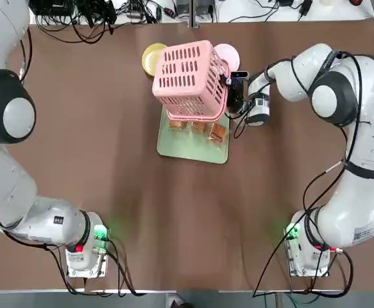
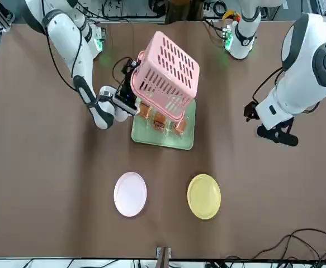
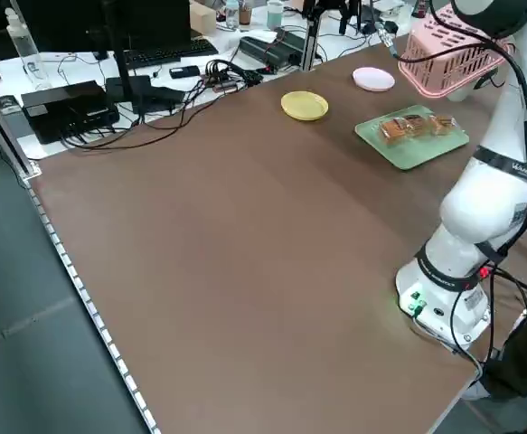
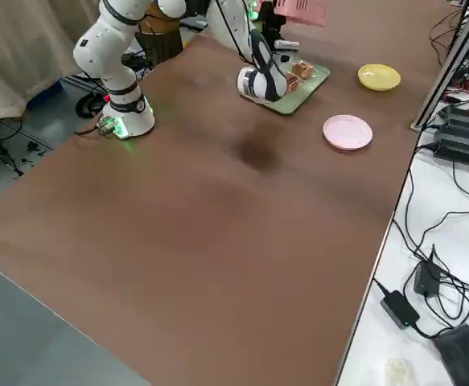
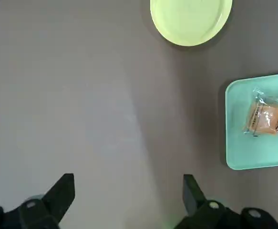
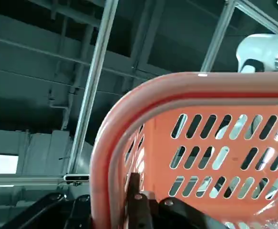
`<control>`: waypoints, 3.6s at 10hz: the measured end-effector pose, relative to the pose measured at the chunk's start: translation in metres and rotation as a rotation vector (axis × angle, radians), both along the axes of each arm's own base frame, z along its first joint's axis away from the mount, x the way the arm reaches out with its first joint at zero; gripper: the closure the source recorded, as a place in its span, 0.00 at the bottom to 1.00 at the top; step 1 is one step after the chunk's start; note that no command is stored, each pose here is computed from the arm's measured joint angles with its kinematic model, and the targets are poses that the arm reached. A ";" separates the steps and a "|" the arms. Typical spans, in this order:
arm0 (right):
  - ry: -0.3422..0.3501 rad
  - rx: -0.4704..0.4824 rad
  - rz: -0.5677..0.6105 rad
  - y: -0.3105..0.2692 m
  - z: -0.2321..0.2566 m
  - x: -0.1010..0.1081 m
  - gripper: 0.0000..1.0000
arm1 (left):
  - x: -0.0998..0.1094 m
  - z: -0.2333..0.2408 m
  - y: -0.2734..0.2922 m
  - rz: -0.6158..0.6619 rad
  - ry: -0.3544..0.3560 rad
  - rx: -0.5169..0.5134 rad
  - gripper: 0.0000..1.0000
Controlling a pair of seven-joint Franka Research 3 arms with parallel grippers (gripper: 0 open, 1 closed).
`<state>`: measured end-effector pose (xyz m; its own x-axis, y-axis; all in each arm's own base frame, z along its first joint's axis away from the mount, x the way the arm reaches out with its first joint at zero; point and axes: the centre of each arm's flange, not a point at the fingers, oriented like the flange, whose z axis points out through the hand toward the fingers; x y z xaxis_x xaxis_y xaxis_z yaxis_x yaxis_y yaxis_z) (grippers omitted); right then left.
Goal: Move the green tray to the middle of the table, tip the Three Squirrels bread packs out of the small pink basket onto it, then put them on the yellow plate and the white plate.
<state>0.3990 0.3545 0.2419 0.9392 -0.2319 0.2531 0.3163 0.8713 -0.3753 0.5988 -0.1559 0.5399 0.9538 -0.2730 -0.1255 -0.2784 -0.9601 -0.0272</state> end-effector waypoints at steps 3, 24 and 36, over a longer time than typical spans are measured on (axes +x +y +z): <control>-0.015 0.026 0.002 0.000 0.004 -0.002 0.94 | -0.001 0.000 -0.003 -0.006 0.000 -0.001 0.00; -0.104 0.231 -0.032 0.021 0.055 -0.012 0.94 | -0.149 0.110 -0.106 -0.191 0.117 -0.029 0.99; -0.072 -0.123 0.042 -0.044 0.075 0.039 0.94 | -0.009 -0.041 -0.093 -0.049 0.049 -0.133 0.00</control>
<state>0.4377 0.3107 0.3173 0.9260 -0.1558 0.3440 0.3104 0.8329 -0.4582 0.5898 -0.2487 0.4988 0.9326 -0.3364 -0.1308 -0.3229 -0.9395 0.1141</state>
